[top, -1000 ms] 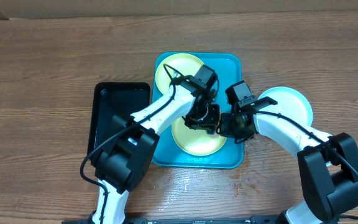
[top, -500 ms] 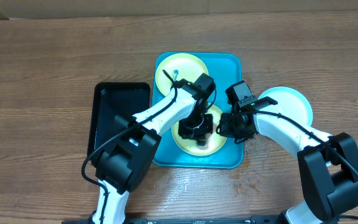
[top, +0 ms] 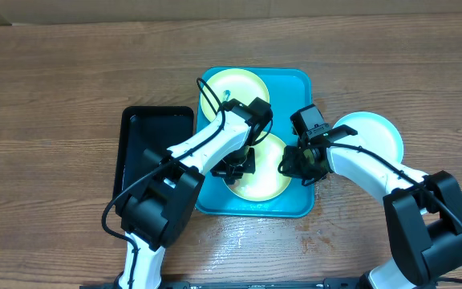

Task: Clean dirty plates on tray and stack at the side
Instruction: 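Scrub the lower yellow plate with the sponge while the right gripper holds it, then return the sponge to the black tray with the left gripper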

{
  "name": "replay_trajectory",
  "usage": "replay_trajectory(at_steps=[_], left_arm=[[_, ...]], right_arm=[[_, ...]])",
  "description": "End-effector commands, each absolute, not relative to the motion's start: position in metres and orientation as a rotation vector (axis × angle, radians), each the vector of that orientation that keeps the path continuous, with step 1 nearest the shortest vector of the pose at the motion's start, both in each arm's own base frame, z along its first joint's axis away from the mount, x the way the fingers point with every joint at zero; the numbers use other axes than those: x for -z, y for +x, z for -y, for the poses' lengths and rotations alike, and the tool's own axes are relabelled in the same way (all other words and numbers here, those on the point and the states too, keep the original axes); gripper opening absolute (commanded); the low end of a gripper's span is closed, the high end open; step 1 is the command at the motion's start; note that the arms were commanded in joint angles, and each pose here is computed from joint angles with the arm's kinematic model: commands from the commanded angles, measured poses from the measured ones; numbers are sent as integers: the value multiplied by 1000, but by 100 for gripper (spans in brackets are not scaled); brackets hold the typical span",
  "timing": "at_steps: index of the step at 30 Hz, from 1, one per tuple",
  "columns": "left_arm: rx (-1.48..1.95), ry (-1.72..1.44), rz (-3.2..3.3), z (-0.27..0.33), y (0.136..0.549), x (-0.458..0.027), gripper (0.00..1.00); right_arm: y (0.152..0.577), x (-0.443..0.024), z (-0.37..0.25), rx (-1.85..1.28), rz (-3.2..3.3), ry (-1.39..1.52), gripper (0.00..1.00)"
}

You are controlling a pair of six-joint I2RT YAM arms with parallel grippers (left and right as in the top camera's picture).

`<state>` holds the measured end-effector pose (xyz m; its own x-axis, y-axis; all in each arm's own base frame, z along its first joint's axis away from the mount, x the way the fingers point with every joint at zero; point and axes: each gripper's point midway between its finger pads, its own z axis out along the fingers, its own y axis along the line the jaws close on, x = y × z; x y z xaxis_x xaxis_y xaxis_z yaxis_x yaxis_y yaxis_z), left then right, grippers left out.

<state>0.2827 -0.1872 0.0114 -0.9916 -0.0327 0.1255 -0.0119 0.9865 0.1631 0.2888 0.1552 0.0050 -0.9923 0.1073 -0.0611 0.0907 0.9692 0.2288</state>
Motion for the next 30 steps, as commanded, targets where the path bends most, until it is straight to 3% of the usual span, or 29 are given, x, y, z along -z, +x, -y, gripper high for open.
replay_trajectory(at_steps=[1, 10, 16, 22, 30], left_arm=[[483, 92, 3035, 151, 301, -19, 4], [231, 165, 3258, 163, 329, -124, 4], [383, 302, 3354, 102, 341, -169, 4], [552, 441, 3174, 45, 325, -126, 4], [430, 554, 3079, 27, 306, -66, 4]], right_arm=[[281, 11, -141, -228, -3083, 156, 4], [280, 11, -140, -223, -3091, 158, 4], [280, 11, -140, -222, -3090, 158, 4], [280, 11, -140, -222, -3090, 158, 4], [280, 11, -141, -225, -3087, 157, 4]])
